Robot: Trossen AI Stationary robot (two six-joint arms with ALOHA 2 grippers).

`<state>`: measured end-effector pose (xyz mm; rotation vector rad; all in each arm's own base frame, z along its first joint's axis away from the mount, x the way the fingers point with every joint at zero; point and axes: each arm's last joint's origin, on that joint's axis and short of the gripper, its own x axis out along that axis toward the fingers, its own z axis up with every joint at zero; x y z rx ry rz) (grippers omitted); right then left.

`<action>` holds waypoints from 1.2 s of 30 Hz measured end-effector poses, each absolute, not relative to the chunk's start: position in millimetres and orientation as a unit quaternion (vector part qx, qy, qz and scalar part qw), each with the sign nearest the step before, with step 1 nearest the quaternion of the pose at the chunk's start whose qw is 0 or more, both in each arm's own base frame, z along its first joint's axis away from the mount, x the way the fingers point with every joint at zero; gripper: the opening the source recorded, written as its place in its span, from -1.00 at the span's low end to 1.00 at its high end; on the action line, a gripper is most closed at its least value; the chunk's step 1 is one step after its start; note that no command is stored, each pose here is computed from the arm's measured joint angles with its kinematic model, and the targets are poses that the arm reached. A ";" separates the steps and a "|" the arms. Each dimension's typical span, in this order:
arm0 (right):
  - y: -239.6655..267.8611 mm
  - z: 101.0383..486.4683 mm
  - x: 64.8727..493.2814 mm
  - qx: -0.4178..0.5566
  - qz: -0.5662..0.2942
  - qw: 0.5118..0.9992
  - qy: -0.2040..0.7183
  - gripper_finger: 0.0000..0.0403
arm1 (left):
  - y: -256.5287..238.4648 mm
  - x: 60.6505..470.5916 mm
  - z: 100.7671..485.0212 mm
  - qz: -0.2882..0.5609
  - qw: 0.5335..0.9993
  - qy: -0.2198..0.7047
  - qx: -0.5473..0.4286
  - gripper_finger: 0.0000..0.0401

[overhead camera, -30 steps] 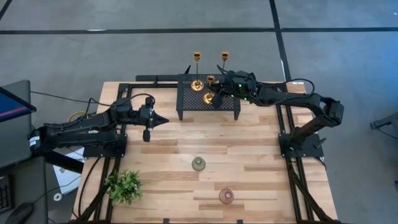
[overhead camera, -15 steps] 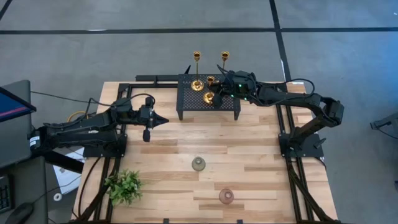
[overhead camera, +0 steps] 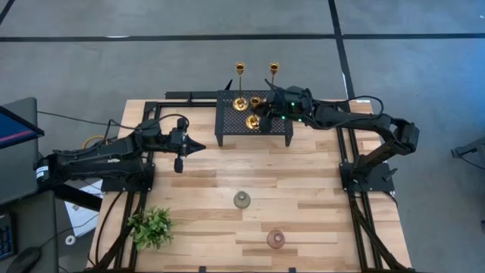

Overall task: Pick & Place candle stick holders
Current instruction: Put the gold candle holder on the shelf

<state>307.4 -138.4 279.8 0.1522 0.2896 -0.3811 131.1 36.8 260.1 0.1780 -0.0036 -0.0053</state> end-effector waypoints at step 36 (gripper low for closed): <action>-141.3 278.2 305.5 0.050 -0.238 0.957 0.155 -0.47 | 36.8 131.1 259.8 -0.003 0.996 -0.001 0.088 -0.96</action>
